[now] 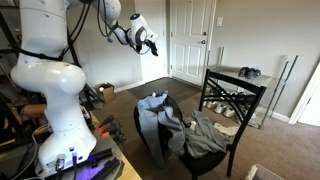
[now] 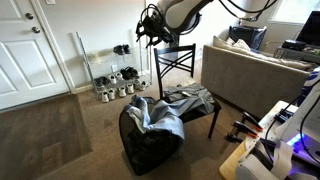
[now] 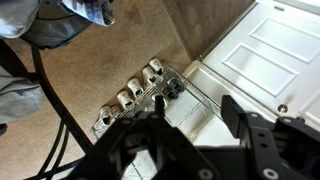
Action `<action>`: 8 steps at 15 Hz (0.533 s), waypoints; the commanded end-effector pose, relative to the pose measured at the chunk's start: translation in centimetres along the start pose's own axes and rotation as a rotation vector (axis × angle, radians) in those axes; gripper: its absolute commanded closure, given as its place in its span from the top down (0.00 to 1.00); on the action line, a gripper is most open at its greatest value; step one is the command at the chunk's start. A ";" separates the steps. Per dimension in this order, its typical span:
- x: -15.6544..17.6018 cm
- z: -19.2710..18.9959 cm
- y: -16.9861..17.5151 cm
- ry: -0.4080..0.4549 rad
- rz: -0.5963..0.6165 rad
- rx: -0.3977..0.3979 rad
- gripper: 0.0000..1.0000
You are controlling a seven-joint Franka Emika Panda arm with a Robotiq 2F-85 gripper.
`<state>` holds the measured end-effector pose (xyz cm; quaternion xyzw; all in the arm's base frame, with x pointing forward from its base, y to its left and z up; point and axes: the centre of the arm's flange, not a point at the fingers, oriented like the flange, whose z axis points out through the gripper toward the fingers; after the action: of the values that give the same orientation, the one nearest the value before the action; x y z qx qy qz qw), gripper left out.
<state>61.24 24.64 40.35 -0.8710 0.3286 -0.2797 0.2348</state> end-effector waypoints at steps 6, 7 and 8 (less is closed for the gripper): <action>-0.8 0.4 0.8 -0.080 -0.010 -0.108 1.00; -1.4 0.7 1.0 -0.125 -0.029 -0.144 1.00; -2.1 1.2 1.2 -0.162 -0.043 -0.187 1.00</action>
<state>60.74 25.02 38.57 -0.8926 0.3316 -0.2333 0.1972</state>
